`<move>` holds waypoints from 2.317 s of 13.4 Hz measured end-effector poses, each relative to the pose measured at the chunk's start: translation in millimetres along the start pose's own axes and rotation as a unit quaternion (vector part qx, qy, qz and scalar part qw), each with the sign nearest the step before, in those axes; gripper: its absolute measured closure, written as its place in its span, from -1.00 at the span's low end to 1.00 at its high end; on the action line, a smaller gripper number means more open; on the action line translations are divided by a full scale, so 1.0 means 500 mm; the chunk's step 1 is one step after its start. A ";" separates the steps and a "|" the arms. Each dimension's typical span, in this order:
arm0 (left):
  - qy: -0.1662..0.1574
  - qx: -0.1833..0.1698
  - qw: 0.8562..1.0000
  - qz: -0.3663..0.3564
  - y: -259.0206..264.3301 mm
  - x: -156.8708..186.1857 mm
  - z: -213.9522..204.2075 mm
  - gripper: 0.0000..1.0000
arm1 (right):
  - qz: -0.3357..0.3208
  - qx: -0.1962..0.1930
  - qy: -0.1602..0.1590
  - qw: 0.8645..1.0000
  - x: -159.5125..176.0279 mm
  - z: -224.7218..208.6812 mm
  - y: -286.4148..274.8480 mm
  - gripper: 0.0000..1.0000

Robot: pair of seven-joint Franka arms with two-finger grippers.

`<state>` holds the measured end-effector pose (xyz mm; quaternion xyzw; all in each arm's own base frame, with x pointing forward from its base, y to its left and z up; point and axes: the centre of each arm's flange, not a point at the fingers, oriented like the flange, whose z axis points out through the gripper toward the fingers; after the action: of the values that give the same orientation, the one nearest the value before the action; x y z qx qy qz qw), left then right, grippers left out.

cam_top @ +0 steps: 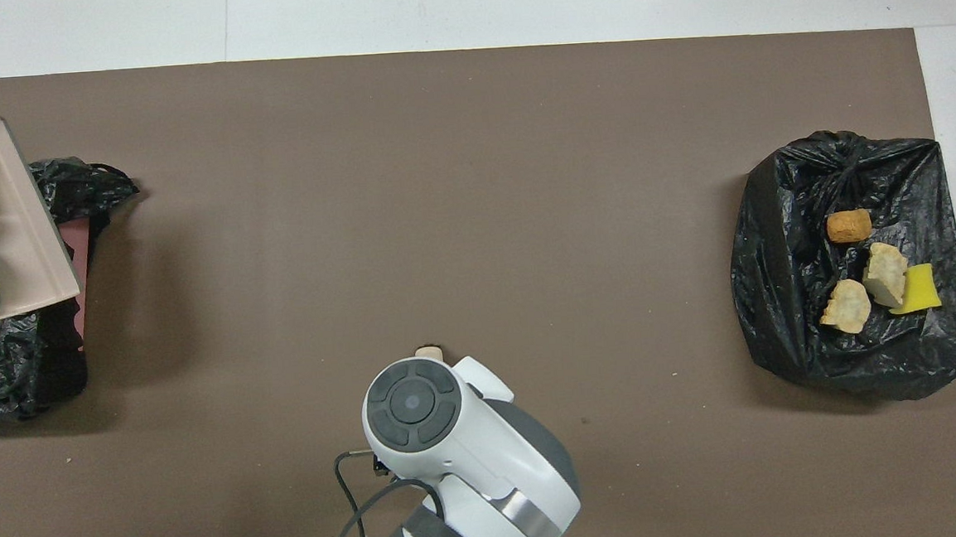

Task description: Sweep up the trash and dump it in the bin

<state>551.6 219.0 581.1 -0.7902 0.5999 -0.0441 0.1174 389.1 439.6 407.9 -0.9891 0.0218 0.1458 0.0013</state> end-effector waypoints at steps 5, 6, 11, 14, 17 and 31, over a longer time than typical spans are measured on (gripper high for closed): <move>-0.038 0.003 0.999 0.025 -0.041 -0.094 0.014 0.35 | -0.019 0.004 0.006 1.000 0.064 -0.208 0.159 -1.00; -0.049 0.006 0.998 0.035 -0.060 -0.130 0.029 0.35 | -0.032 -0.004 0.014 0.999 0.082 -0.249 0.199 -1.00; -0.118 0.027 0.990 0.073 -0.105 -0.220 0.072 0.35 | -0.054 0.009 0.048 0.997 0.181 -0.396 0.411 -1.00; -0.151 0.028 0.983 0.102 -0.116 -0.207 0.078 0.35 | -0.075 -0.017 0.065 0.995 0.218 -0.439 0.530 -1.00; -0.169 0.022 0.978 0.119 -0.123 -0.196 0.099 0.35 | -0.104 -0.053 0.088 0.989 0.236 -0.475 0.606 -1.00; -0.342 0.022 0.921 0.184 -0.150 -0.052 0.093 0.35 | -0.007 -0.046 0.134 0.990 0.265 -0.539 0.860 -1.00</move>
<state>624.4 269.0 555.8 -0.6298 0.6574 0.2377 0.3387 574.6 1.9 629.4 -0.9988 0.0080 0.0129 -0.0464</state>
